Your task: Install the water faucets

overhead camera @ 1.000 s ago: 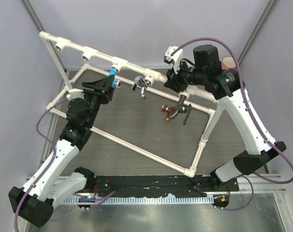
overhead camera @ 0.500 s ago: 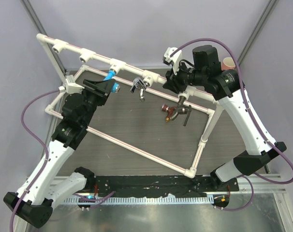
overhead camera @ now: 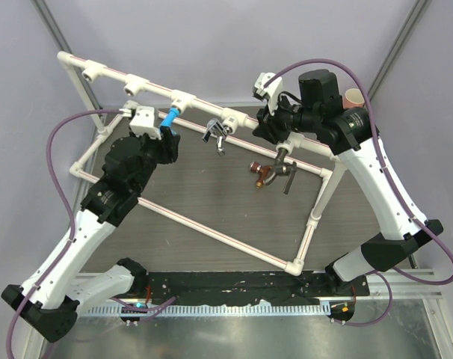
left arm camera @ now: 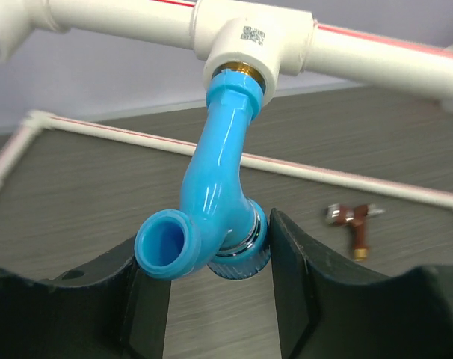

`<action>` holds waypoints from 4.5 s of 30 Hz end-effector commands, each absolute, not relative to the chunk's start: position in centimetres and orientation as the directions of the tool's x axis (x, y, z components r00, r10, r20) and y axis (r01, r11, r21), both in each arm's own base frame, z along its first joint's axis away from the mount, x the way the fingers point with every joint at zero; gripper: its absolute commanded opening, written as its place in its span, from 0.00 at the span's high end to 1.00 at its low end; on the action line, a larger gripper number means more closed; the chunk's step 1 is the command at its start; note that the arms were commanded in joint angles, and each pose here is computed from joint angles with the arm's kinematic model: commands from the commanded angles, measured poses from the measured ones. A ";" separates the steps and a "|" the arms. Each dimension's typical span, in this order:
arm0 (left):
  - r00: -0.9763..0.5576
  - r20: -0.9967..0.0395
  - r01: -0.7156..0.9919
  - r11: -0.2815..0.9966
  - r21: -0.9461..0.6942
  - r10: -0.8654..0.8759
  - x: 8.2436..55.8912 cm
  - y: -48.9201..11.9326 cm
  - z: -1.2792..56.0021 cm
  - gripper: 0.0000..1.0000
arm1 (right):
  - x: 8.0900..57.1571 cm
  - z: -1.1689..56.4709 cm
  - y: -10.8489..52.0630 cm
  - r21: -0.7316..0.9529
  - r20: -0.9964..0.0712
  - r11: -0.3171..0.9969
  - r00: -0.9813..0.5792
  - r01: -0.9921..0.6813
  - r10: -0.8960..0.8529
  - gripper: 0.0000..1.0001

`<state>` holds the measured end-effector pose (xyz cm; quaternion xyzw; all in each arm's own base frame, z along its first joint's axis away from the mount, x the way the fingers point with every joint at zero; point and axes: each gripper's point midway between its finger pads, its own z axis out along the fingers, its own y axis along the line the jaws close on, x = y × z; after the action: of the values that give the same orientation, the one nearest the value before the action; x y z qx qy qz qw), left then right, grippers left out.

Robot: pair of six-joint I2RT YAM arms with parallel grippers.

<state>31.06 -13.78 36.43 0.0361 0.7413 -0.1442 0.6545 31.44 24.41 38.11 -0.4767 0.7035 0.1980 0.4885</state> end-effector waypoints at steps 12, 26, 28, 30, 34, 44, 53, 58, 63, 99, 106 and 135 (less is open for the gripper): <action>-0.010 -0.367 0.082 0.367 0.927 0.930 30.1 -11.5 37.4 0.97 | 31.4 36.0 25.4 -0.125 -0.866 0.449 -0.124 -0.885 -0.485 0.99; 0.120 -0.755 0.037 0.757 0.652 0.645 27.7 -10.7 41.9 0.12 | 31.5 35.9 25.4 -0.122 -0.864 0.450 -0.128 -0.884 -0.486 0.99; 0.171 -0.863 0.072 0.868 0.492 0.475 26.3 -10.5 43.6 0.10 | 31.6 35.7 25.4 -0.122 -0.862 0.450 -0.130 -0.885 -0.489 0.99; 0.191 -0.946 0.125 0.950 0.287 0.261 25.2 -10.6 44.9 0.06 | 31.6 35.7 25.5 -0.119 -0.862 0.450 -0.132 -0.885 -0.489 0.99; 0.188 -0.981 0.164 0.986 -0.012 -0.043 23.9 -10.1 46.3 0.03 | 31.7 35.6 25.6 -0.116 -0.862 0.448 -0.134 -0.887 -0.489 0.99; 0.140 -0.834 0.120 0.846 -0.520 -0.533 24.8 -8.8 45.4 0.03 | 31.6 35.6 25.6 -0.114 -0.863 0.446 -0.134 -0.888 -0.487 0.99; -0.035 -0.462 0.158 0.451 -0.878 -0.886 27.9 -9.6 42.2 0.04 | 31.5 35.6 25.5 -0.120 -0.862 0.445 -0.130 -0.888 -0.490 0.99; -0.072 -0.364 0.204 0.344 -0.917 -0.929 29.3 -9.9 42.1 0.08 | 31.5 35.7 25.5 -0.124 -0.861 0.445 -0.126 -0.887 -0.492 0.99; -0.066 -0.503 0.251 0.474 -0.844 -0.862 29.2 -10.4 42.6 0.10 | 31.5 35.5 25.5 -0.125 -0.860 0.443 -0.125 -0.888 -0.494 0.99; 0.087 -0.830 0.226 0.800 0.555 0.551 32.1 -12.9 37.8 1.00 | 31.5 35.6 25.6 -0.121 -0.861 0.444 -0.129 -0.888 -0.492 0.99; 0.143 -0.571 0.159 0.551 0.819 0.808 31.8 -14.5 37.4 1.00 | 31.6 35.4 25.7 -0.119 -0.860 0.442 -0.130 -0.889 -0.494 0.99; 0.158 -0.953 0.266 0.918 0.295 0.260 28.9 -13.5 41.9 0.05 | 31.6 35.5 25.8 -0.121 -0.860 0.439 -0.127 -0.890 -0.494 0.99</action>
<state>30.31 -13.96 38.80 0.3139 0.6234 0.1729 0.6950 31.78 24.19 37.96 -0.4791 0.7038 0.1877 0.4897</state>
